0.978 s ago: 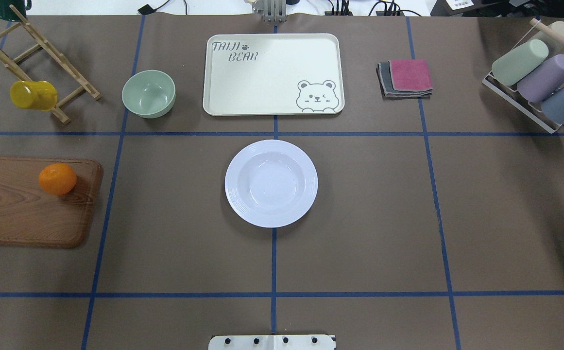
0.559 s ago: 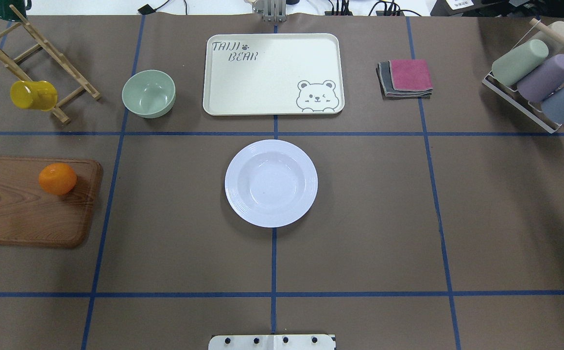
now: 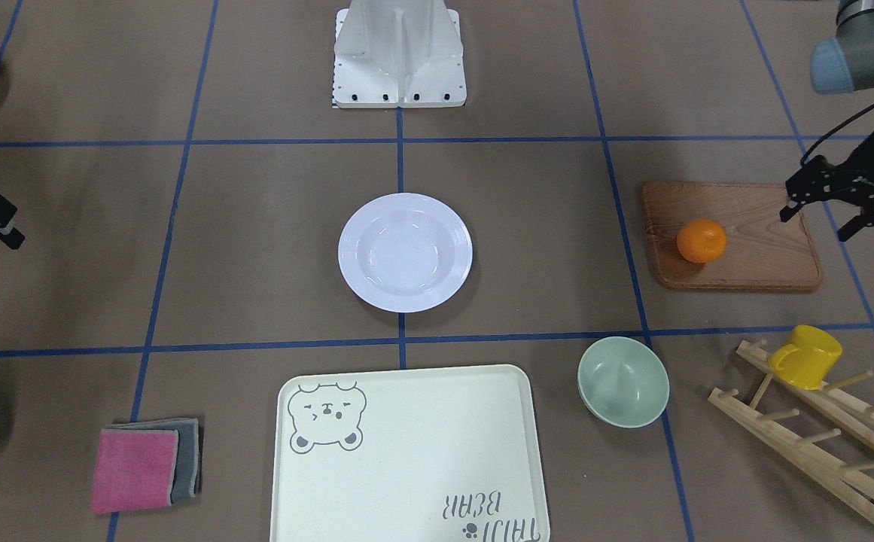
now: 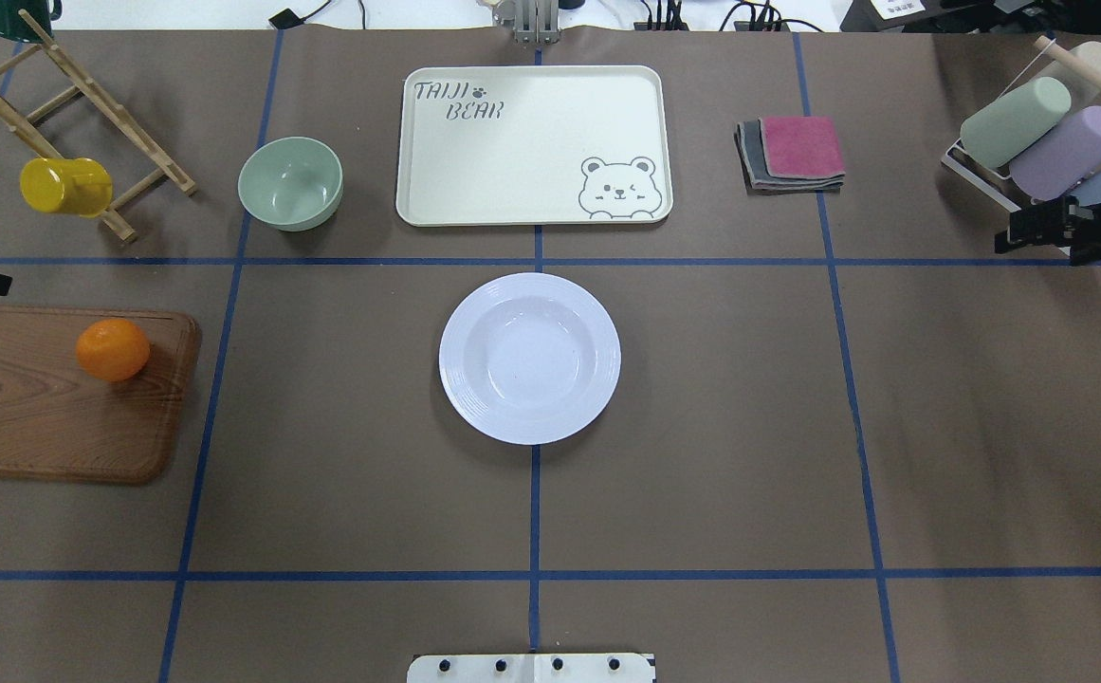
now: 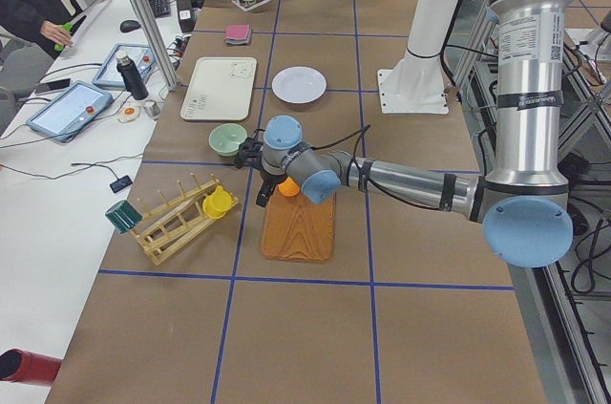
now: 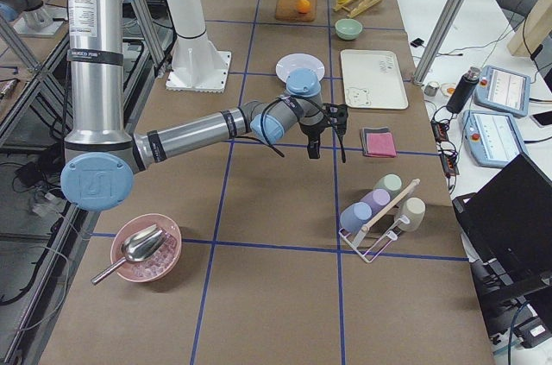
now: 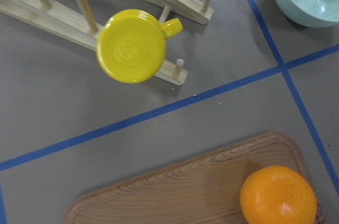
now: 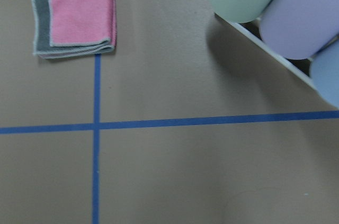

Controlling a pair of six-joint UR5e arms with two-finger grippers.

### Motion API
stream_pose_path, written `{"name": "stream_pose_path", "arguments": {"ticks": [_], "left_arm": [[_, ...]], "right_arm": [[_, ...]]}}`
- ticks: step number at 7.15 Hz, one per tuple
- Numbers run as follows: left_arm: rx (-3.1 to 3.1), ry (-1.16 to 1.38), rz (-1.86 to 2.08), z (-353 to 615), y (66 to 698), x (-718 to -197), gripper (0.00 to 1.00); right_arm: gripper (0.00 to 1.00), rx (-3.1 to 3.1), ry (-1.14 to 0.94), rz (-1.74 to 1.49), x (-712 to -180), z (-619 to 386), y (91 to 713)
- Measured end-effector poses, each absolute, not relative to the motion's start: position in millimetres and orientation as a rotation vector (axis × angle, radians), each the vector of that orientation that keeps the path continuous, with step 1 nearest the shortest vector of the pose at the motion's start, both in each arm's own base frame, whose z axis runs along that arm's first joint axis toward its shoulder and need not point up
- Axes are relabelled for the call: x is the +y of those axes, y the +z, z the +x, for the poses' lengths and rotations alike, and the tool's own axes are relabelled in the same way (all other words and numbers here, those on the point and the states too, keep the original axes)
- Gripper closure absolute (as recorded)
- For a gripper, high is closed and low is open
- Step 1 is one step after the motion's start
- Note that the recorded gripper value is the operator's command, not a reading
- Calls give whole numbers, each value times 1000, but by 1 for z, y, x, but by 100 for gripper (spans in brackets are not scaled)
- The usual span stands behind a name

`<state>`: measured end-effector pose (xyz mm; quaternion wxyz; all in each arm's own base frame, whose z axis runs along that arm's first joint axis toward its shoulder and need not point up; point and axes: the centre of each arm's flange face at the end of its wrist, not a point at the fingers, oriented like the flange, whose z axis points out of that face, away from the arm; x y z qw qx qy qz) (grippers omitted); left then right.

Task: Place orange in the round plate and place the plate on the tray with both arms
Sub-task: 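Reach the left gripper down to the orange on the wooden board and grasp it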

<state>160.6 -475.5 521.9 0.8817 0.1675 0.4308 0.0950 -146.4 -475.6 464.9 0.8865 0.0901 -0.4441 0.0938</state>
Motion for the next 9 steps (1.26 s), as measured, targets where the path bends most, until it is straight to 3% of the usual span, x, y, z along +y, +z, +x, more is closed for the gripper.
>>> {"name": "stream_pose_path", "arguments": {"ticks": [2, 5, 6, 7, 9], "left_arm": [[875, 175, 329, 239, 506, -469, 1], [826, 197, 311, 282, 520, -454, 2], [807, 202, 306, 291, 528, -450, 43], [796, 208, 304, 296, 533, -447, 99], [804, 218, 313, 301, 523, -443, 100]], "right_arm": [[0, -927, 208, 189, -474, -151, 463], [0, -926, 210, 188, -474, -151, 464], [0, -925, 211, 188, -474, -151, 464], [0, -925, 211, 188, -474, -151, 464], [0, -927, 210, 189, -474, -151, 463]]}}
